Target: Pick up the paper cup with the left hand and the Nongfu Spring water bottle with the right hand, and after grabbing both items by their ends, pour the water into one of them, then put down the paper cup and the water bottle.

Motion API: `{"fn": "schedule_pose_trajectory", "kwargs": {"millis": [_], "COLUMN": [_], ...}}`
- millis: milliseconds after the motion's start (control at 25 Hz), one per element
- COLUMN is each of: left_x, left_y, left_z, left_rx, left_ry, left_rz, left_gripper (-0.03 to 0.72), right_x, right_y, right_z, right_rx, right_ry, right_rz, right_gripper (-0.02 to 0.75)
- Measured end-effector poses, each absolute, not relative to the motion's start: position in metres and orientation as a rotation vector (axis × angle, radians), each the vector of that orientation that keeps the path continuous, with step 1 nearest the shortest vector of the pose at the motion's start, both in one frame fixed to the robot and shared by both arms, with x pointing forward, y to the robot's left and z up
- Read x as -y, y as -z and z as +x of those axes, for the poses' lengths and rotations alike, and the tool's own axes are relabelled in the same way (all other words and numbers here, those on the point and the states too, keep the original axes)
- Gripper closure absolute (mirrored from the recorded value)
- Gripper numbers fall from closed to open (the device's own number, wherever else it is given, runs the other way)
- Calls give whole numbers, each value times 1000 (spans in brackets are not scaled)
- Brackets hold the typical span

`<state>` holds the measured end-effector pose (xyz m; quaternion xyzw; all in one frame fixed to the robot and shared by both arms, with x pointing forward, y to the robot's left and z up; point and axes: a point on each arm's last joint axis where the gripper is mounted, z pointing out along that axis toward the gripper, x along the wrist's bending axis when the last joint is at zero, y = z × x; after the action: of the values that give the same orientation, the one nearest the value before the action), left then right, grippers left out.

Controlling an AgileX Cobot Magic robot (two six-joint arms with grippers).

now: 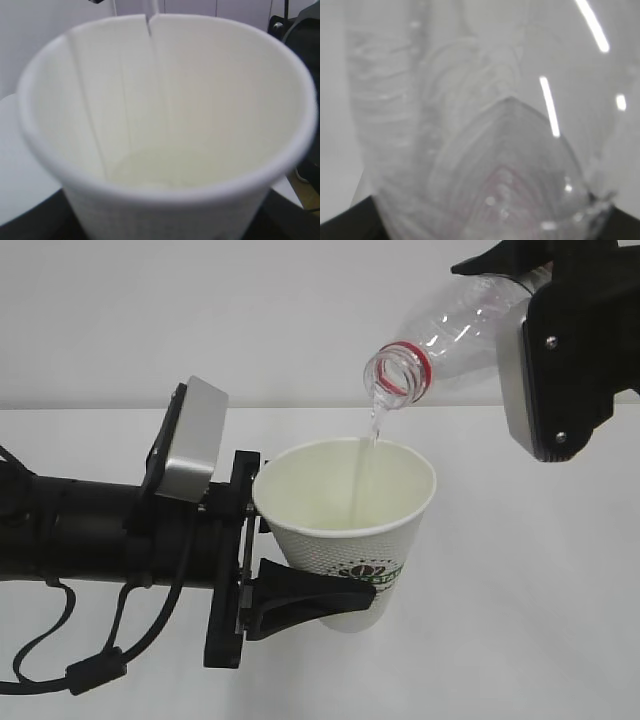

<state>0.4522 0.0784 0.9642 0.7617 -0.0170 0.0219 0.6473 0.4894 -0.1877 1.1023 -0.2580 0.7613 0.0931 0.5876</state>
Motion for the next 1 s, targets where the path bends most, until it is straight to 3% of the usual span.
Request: {"fn": "schedule_pose_trajectory", "kwargs": {"millis": [1000], "left_x": [-78], "left_y": [-964], "left_z": [452], "left_rx": [41], "left_ry": [-50], "left_rz": [1738], "left_gripper": [190], "right_x": [188], "right_y": [-1102], "right_z": [489], "right_rx": [-1767], "right_ry": [-201], "right_rz": [-618], "right_gripper": [268]}}
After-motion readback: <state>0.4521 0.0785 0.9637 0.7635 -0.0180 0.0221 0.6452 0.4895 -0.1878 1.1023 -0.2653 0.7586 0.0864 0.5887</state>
